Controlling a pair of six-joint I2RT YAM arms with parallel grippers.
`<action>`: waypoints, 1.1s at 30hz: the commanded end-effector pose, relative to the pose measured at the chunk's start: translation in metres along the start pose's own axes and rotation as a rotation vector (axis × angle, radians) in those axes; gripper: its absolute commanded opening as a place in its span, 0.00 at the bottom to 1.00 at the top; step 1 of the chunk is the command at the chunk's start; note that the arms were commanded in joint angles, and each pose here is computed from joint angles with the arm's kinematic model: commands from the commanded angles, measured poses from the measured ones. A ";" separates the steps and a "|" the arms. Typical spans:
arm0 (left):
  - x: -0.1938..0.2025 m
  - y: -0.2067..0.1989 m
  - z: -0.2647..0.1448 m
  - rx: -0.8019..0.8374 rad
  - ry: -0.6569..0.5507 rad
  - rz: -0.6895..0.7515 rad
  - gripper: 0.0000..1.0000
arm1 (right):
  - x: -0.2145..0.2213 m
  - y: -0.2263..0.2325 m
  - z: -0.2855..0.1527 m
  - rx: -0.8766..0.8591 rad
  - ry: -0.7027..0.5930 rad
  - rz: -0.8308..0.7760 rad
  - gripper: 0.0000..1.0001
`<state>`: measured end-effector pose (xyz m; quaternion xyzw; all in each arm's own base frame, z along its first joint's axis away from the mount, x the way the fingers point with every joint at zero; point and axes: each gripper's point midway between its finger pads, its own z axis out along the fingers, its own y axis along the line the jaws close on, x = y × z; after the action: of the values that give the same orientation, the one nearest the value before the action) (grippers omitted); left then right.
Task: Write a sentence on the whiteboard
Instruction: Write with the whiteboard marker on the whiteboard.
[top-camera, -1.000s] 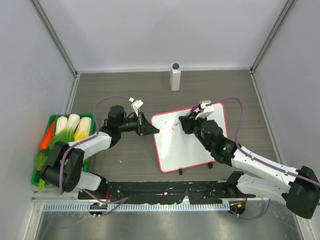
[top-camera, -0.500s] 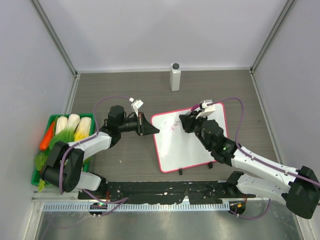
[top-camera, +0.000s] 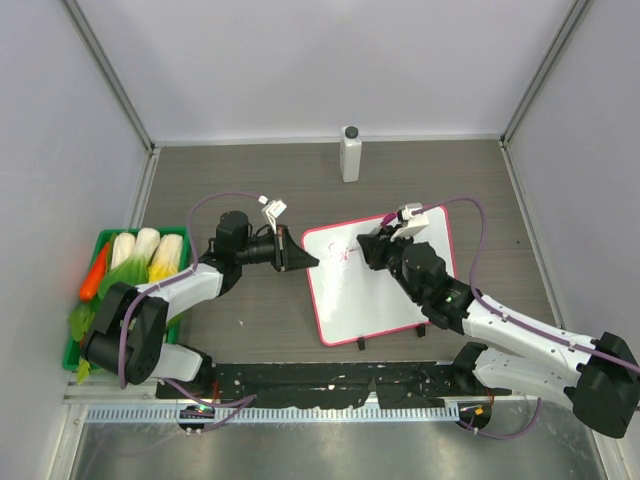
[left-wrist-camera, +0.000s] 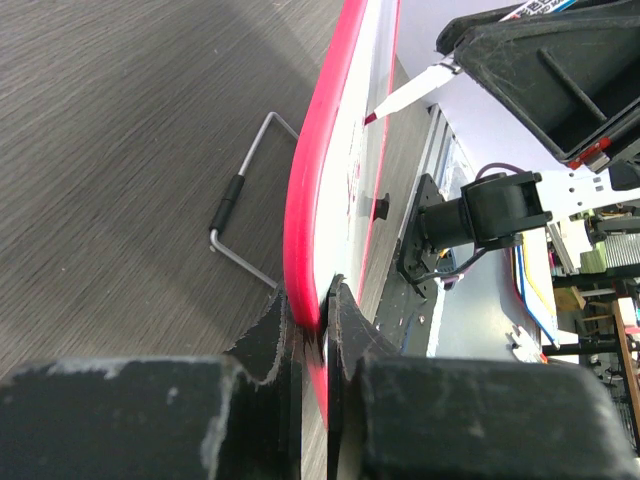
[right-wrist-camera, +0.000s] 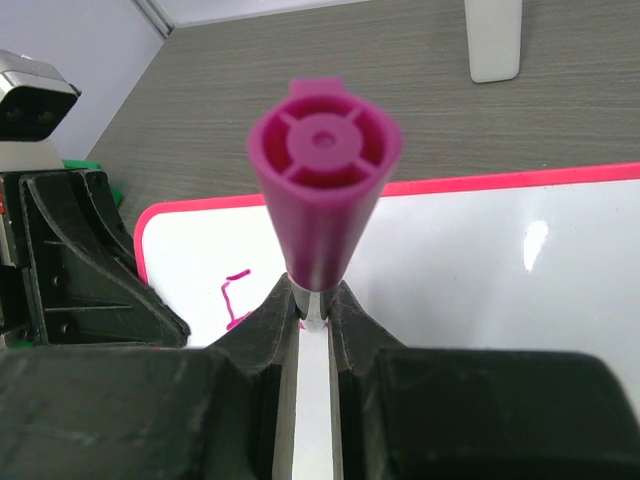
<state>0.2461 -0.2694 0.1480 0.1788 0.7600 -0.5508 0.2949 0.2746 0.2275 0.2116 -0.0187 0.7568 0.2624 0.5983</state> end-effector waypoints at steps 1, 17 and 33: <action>0.016 0.022 0.003 -0.083 0.035 0.101 0.00 | 0.017 -0.010 -0.005 0.025 0.049 -0.003 0.01; 0.017 0.022 0.003 -0.083 0.038 0.099 0.00 | 0.019 -0.014 -0.009 0.034 0.057 -0.014 0.01; 0.017 0.023 0.003 -0.084 0.040 0.100 0.00 | 0.009 -0.016 -0.004 0.074 0.043 -0.034 0.01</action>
<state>0.2466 -0.2690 0.1471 0.1765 0.7618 -0.5492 0.2946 0.2664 0.2249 0.1999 -0.0197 0.7673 0.2670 0.5828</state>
